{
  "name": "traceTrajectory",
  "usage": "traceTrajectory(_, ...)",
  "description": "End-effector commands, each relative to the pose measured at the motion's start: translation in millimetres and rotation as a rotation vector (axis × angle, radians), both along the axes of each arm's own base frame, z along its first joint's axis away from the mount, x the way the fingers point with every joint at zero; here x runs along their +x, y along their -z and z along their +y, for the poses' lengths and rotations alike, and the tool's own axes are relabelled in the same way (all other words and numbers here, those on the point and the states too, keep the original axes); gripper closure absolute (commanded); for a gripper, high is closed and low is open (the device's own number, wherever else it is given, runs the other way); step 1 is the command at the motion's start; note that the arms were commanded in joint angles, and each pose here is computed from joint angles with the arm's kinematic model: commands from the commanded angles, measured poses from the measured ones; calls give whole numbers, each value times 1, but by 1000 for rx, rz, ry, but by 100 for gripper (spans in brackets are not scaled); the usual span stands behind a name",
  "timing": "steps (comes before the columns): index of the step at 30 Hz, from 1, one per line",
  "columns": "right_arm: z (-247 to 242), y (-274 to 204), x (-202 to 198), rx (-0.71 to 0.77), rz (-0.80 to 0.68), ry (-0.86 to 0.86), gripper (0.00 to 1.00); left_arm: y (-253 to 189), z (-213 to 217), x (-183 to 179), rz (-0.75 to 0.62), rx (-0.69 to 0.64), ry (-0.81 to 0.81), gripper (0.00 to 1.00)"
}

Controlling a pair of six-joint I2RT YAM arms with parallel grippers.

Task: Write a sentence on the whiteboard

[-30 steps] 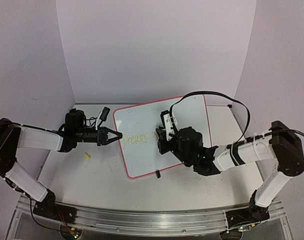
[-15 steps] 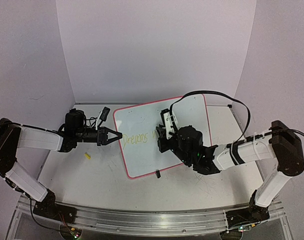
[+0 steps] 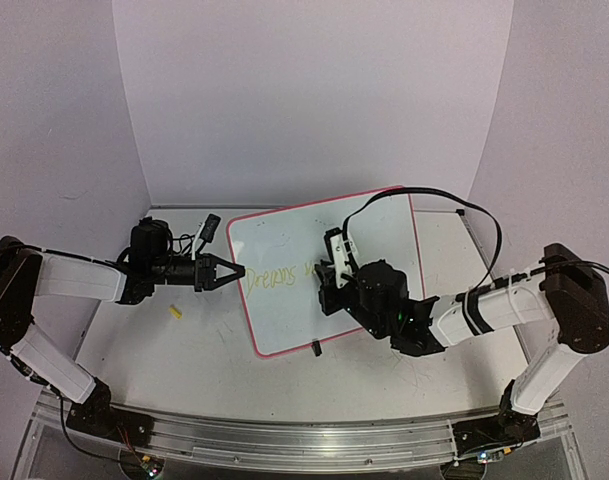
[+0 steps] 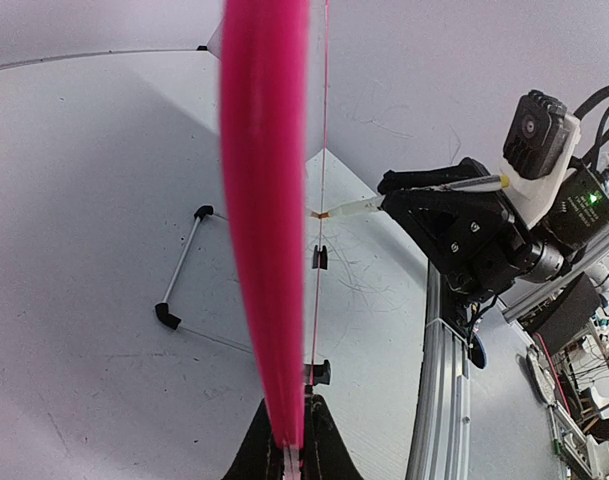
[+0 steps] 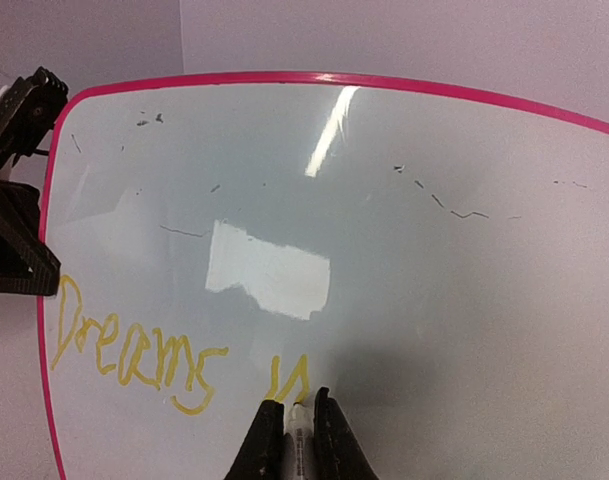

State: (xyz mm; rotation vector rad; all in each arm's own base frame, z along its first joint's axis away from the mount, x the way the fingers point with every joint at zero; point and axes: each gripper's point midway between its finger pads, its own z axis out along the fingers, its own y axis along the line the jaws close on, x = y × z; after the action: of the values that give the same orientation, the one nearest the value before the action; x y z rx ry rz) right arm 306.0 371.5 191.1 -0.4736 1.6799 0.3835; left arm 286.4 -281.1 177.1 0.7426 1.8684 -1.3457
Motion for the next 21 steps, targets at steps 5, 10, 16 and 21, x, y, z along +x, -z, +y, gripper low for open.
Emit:
traceTrajectory(5, -6, -1, -2, 4, 15, 16, 100, -8, -8, 1, -76, 17, 20, 100)
traceTrajectory(10, -5, -6, 2, 5, -2, 37, 100, -9, -8, 1, -78, 17, 20, 100)
traceTrajectory(16, -5, -21, 11, 21, -45, 83, 100, -8, -8, 1, -75, 18, 21, 100)
traceTrajectory(21, -7, -26, 16, 28, -56, 103, 100, -7, -8, 0, -75, 18, 22, 100)
